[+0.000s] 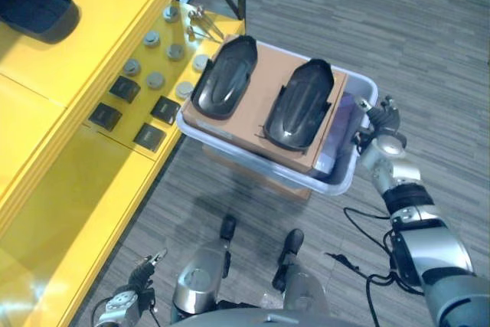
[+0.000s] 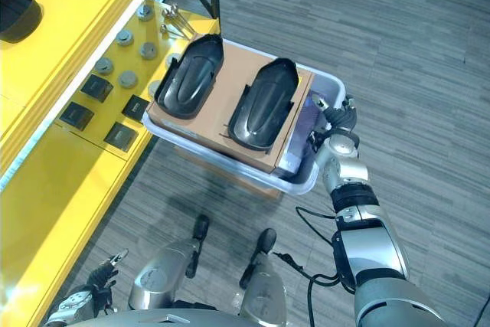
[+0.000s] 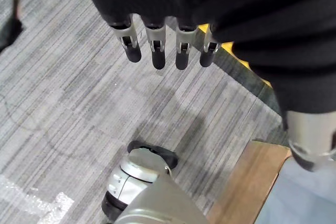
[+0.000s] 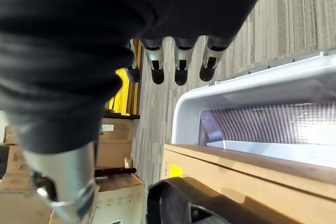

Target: Move parts from the plastic box to the shelf.

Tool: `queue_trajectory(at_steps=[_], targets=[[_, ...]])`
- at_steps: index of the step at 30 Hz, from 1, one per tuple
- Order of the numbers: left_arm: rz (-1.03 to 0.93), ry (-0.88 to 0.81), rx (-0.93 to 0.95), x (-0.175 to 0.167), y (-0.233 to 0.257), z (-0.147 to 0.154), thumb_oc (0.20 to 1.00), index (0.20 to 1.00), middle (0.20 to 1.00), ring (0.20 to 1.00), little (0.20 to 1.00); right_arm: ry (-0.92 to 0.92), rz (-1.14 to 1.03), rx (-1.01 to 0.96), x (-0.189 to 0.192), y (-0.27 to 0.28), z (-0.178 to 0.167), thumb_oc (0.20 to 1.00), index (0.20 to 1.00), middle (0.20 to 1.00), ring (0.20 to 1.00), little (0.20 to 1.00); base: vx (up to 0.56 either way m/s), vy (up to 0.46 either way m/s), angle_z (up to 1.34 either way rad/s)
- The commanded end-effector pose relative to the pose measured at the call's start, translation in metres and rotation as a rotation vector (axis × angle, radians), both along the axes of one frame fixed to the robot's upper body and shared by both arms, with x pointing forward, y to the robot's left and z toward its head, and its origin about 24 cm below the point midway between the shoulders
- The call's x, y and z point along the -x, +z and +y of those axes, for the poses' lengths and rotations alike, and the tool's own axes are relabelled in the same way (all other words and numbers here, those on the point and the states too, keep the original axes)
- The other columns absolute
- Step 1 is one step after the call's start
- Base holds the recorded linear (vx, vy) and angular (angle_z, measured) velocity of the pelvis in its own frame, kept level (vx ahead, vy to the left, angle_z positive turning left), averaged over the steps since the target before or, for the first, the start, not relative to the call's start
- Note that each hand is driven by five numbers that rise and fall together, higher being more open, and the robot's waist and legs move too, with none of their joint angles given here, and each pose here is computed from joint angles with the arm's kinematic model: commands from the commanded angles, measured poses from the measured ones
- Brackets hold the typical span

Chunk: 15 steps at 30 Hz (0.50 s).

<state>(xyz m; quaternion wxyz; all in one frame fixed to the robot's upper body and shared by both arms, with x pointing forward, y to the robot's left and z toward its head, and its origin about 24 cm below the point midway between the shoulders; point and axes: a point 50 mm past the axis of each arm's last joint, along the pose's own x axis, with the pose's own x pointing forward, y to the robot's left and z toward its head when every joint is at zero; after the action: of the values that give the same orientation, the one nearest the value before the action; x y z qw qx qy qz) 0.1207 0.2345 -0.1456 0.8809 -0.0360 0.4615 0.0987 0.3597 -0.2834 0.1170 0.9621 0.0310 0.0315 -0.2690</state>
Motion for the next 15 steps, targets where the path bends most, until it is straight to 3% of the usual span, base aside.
queue_trajectory(at_steps=[1, 15], targets=[[0.049, -0.019, -0.039, 0.017, -0.003, 0.012, 1.000, 1.000, 1.000, 1.000, 1.000, 0.003, 0.026, 0.059, 0.001, 0.001, -0.008, 1.000, 1.000, 1.000, 1.000, 1.000, 0.03, -0.008, 0.10], [0.009, -0.014, -0.058, 0.004, 0.004, 0.022, 1.000, 1.000, 1.000, 1.000, 1.000, 0.037, 0.082, 0.054, -0.011, -0.004, 0.002, 1.000, 1.000, 1.000, 1.000, 1.000, -0.02, 0.018, 0.07]])
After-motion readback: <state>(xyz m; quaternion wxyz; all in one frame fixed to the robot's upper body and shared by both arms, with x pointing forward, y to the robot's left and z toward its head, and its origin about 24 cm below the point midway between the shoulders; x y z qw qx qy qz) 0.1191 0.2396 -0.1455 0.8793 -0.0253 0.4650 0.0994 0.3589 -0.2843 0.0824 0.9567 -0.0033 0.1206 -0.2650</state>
